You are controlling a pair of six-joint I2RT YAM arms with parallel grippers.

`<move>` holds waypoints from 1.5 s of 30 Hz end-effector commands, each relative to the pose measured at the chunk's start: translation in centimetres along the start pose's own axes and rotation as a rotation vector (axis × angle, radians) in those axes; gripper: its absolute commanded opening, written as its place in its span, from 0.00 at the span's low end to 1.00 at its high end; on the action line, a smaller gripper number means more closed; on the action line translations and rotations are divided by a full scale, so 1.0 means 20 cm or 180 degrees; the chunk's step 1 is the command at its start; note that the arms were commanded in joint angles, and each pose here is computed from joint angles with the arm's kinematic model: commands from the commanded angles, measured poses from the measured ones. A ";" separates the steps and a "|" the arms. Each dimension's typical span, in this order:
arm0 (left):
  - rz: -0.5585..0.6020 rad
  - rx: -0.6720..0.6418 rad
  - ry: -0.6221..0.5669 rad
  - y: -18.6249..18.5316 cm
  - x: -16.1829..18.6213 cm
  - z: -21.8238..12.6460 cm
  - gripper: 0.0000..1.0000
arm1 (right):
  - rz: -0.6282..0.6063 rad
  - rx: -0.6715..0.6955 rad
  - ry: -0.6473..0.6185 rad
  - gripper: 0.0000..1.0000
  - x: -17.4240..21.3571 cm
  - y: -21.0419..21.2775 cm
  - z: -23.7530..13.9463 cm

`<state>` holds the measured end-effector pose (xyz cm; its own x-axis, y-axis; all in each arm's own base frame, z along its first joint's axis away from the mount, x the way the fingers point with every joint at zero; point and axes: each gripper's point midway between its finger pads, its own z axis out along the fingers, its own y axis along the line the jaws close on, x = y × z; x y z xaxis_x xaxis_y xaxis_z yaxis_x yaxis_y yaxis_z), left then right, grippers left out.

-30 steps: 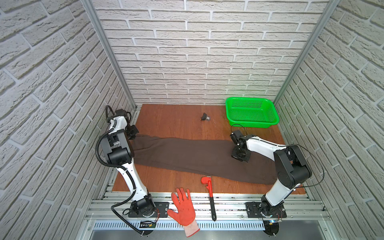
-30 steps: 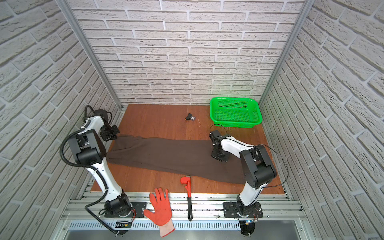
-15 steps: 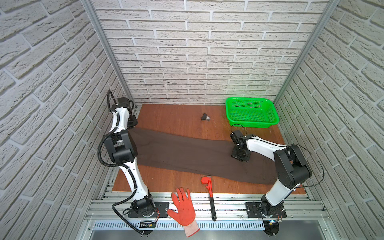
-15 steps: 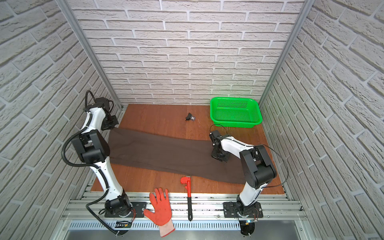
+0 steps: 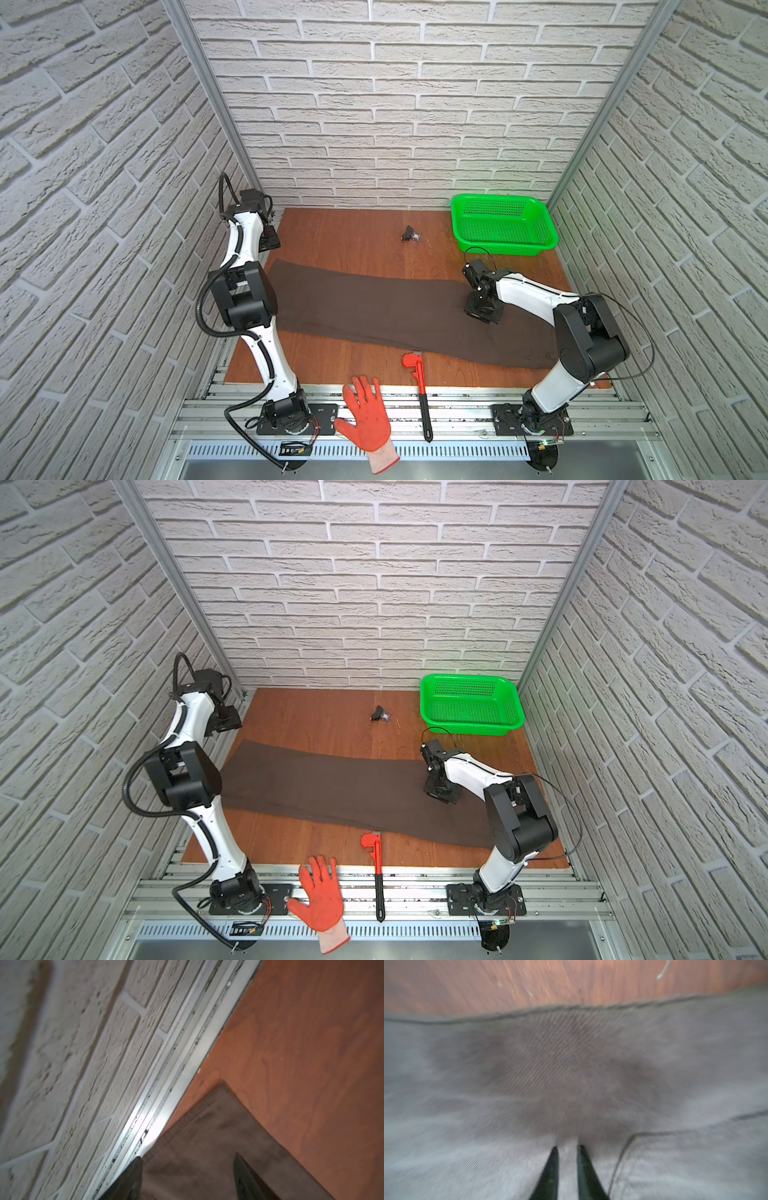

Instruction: Fold and stack the trousers

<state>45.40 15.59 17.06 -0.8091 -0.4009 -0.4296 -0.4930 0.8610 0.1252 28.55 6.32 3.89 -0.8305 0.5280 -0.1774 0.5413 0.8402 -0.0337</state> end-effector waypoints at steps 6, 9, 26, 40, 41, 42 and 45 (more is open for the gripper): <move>-0.0291 0.0860 -0.0013 -0.17 0.37 -0.21 0.70 | -0.0078 -0.0353 -0.0391 0.32 -0.03 -0.02 -0.31; -0.0380 0.0972 0.0179 -0.19 0.55 -0.14 0.70 | -0.0056 -0.0230 -0.0504 0.32 -0.04 -0.10 -0.34; -0.1007 0.1164 0.0844 -0.13 1.05 0.12 0.70 | 0.1247 -0.0223 -0.0227 0.39 -0.10 -0.55 -0.08; -0.1172 0.1122 0.0946 -0.08 1.08 0.18 0.70 | 0.1504 -0.0292 -0.0031 0.32 -0.27 -0.54 0.12; -0.1169 0.1111 0.0935 -0.07 1.07 0.17 0.70 | 0.1468 -0.0274 -0.0023 0.32 -0.28 -0.54 0.13; -0.1165 0.1103 0.0923 -0.07 1.07 0.17 0.70 | 0.1452 -0.0280 -0.0022 0.32 -0.30 -0.53 0.13; -0.1142 0.1058 0.0882 -0.04 1.05 0.15 0.70 | 0.1437 -0.0302 -0.0027 0.31 -0.35 -0.52 0.16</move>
<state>29.24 6.60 4.15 -0.6899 -0.7177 -0.0945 -0.6690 0.6820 -0.2954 25.32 -5.35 2.28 -0.5143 0.8544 -0.0736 0.8536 0.5183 0.0527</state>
